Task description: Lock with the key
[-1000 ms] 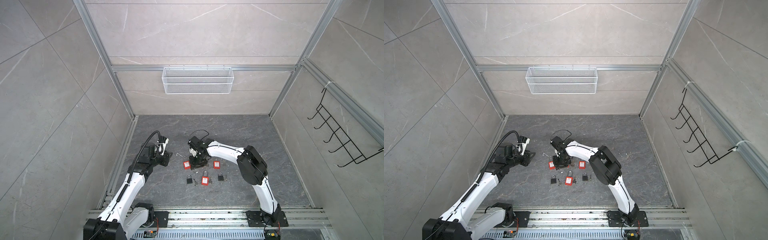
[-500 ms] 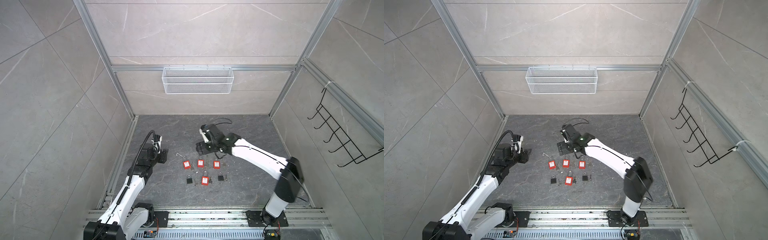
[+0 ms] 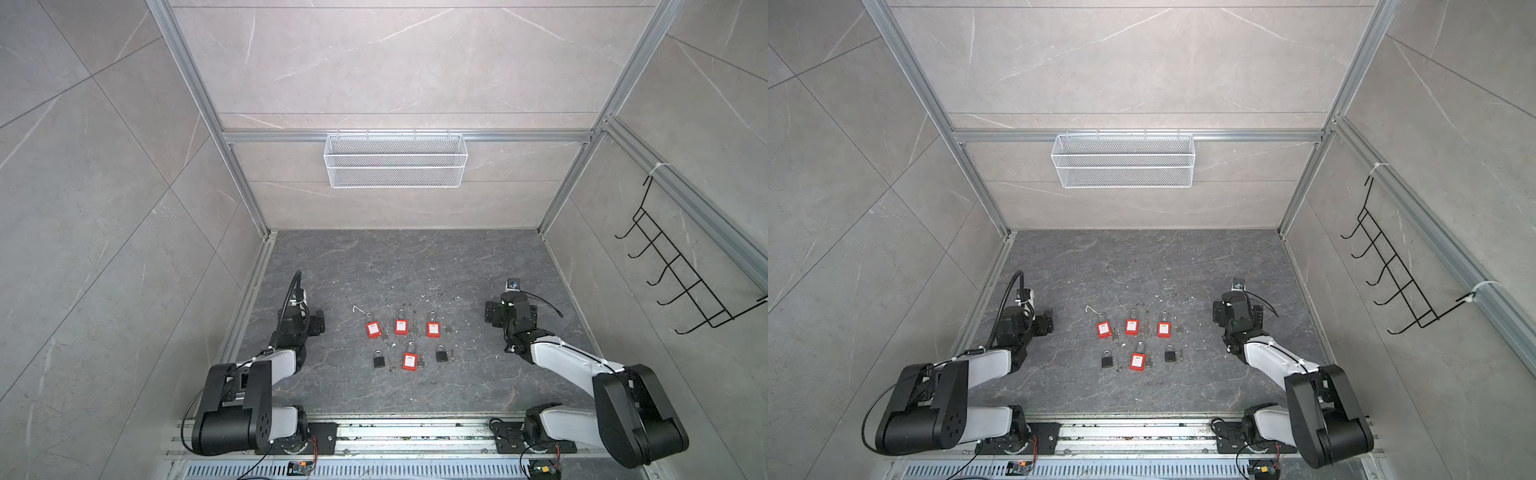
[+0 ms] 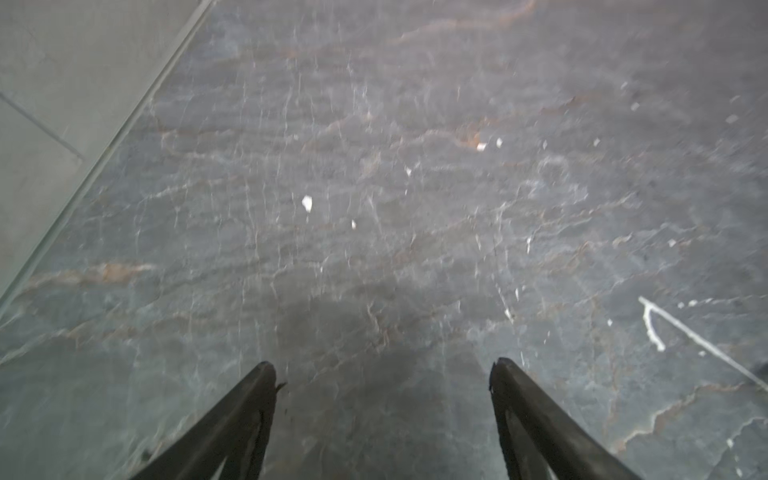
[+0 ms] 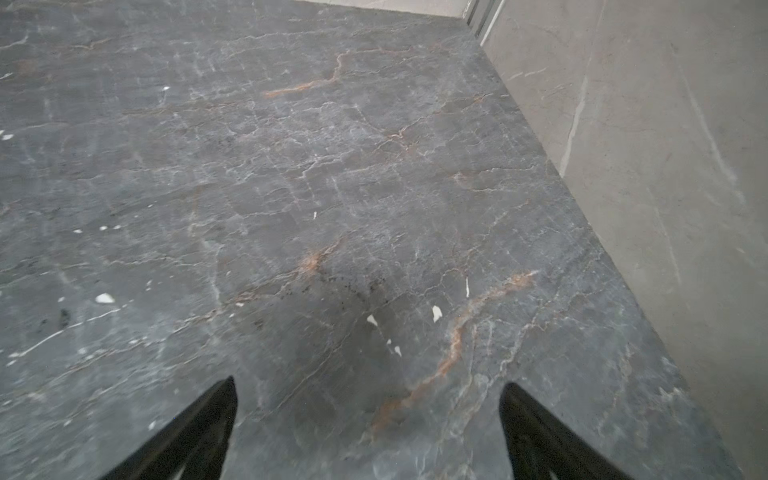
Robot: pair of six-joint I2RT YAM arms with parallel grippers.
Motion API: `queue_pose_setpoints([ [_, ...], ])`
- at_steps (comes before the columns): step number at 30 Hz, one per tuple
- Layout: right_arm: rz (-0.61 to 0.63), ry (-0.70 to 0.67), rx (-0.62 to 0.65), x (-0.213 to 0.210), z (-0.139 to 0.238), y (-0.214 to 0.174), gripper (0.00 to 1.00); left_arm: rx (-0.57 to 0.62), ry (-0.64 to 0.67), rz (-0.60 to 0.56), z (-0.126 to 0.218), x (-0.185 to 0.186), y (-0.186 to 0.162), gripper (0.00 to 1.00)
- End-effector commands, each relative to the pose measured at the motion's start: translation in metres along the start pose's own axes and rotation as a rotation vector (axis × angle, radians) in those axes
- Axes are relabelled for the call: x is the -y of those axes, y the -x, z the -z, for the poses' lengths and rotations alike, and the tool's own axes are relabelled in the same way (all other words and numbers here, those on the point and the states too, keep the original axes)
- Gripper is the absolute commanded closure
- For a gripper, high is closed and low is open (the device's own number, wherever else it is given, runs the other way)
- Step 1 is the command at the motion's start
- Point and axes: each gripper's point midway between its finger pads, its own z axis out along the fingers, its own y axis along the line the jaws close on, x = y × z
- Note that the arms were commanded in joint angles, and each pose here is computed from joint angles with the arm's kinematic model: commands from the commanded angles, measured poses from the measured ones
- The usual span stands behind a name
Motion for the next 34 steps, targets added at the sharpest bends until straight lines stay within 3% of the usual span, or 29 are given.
queue_pose_setpoints([
  [1,-0.015,0.093,0.246,-0.018,-0.001,0.05,0.01,0.22,-0.039,0.039,0.0,-0.007,0.043,0.17],
  [8,-0.071,0.236,0.283,-0.021,-0.019,0.037,0.01,0.157,-0.074,0.029,-0.015,-0.002,0.041,0.15],
  [29,-0.06,0.254,0.251,-0.023,-0.021,0.035,0.01,0.13,-0.026,0.014,-0.019,-0.004,0.04,0.13],
  [30,-0.06,0.254,0.25,-0.023,-0.021,0.035,0.01,0.13,-0.024,0.014,-0.019,-0.005,0.04,0.13],
  [32,-0.065,0.256,0.251,-0.023,-0.021,0.035,0.01,0.13,-0.021,0.012,-0.019,-0.005,0.041,0.0],
  [34,-0.066,0.257,0.256,-0.022,-0.019,0.035,0.01,0.133,-0.023,0.011,-0.019,-0.004,0.041,0.0],
])
